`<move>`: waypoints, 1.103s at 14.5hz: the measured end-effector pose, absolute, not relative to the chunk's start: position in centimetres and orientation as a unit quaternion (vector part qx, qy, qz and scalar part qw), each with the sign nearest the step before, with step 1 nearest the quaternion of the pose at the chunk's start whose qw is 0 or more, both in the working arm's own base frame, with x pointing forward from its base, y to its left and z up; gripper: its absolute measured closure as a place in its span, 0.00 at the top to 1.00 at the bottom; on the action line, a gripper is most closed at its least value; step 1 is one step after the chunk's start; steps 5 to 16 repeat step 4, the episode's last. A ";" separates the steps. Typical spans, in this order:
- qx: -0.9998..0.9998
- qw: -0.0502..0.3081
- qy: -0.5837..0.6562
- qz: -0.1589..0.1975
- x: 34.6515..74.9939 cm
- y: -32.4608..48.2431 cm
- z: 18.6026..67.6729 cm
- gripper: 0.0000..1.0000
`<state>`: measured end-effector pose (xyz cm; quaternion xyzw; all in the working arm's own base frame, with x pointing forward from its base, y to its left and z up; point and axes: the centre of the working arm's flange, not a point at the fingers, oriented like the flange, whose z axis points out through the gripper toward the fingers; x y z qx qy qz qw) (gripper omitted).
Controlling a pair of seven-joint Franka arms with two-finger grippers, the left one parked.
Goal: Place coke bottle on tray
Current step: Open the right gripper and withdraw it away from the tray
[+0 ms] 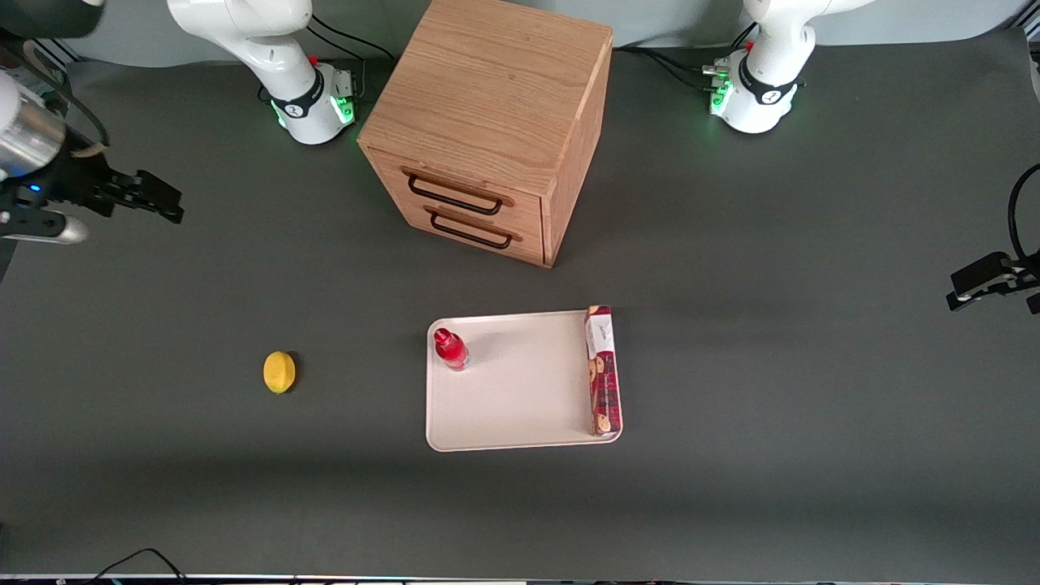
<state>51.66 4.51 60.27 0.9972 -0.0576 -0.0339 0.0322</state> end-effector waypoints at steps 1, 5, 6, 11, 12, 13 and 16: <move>0.997 0.032 -0.056 -0.034 51.4 4.6 59.6 1.00; 0.998 0.029 -0.057 -0.023 51.3 4.6 60.2 1.00; 0.998 0.029 -0.057 -0.023 51.3 4.6 60.2 1.00; 0.998 0.029 -0.057 -0.023 51.3 4.6 60.2 1.00; 0.998 0.029 -0.057 -0.023 51.3 4.6 60.2 1.00; 0.998 0.029 -0.057 -0.023 51.3 4.6 60.2 1.00; 0.998 0.029 -0.057 -0.023 51.3 4.6 60.2 1.00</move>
